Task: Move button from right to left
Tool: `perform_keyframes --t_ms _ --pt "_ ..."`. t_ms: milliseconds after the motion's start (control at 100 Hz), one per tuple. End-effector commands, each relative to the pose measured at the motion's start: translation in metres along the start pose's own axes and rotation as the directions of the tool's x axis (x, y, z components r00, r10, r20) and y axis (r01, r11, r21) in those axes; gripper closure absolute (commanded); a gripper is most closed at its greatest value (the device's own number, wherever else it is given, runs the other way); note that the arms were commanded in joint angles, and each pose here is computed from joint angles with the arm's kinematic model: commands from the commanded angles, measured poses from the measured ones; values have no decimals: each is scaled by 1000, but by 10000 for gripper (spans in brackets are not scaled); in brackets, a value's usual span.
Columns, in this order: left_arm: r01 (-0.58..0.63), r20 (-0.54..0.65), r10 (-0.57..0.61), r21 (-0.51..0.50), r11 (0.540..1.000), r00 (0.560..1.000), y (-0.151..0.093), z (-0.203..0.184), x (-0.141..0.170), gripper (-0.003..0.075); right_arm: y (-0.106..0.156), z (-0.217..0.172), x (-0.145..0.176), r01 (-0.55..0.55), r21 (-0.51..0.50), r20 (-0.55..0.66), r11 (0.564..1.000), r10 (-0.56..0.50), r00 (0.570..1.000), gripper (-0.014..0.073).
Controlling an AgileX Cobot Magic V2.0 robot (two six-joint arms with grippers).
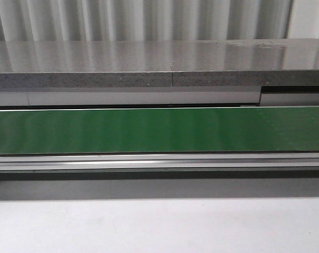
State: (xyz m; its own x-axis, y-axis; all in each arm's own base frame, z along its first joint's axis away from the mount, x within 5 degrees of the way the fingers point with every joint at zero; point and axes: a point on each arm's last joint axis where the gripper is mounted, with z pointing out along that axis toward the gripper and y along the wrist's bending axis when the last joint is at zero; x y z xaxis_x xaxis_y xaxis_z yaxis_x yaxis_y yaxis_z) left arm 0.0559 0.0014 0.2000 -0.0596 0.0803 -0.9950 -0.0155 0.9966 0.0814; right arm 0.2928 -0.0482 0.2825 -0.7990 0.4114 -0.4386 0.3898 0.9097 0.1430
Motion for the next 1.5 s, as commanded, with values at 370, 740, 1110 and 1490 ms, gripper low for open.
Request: perform_keyframes --t_ms 370,740,1110,1490 --pt "4 97 -5 6 1000 995 -1 -2 -2 740 21 19 14 37 -43 3 998 -37 999 453" --pt "4 97 -5 6 1000 995 -1 -2 -2 740 23 15 12 58 -59 43 997 -55 998 12" --pt "4 97 -5 6 1000 995 -1 -2 -2 740 41 -29 23 527 -58 177 848 -511 841 24" --pt "4 97 -5 6 1000 995 -1 -2 -2 740 28 -83 60 585 -41 299 810 -549 781 658"
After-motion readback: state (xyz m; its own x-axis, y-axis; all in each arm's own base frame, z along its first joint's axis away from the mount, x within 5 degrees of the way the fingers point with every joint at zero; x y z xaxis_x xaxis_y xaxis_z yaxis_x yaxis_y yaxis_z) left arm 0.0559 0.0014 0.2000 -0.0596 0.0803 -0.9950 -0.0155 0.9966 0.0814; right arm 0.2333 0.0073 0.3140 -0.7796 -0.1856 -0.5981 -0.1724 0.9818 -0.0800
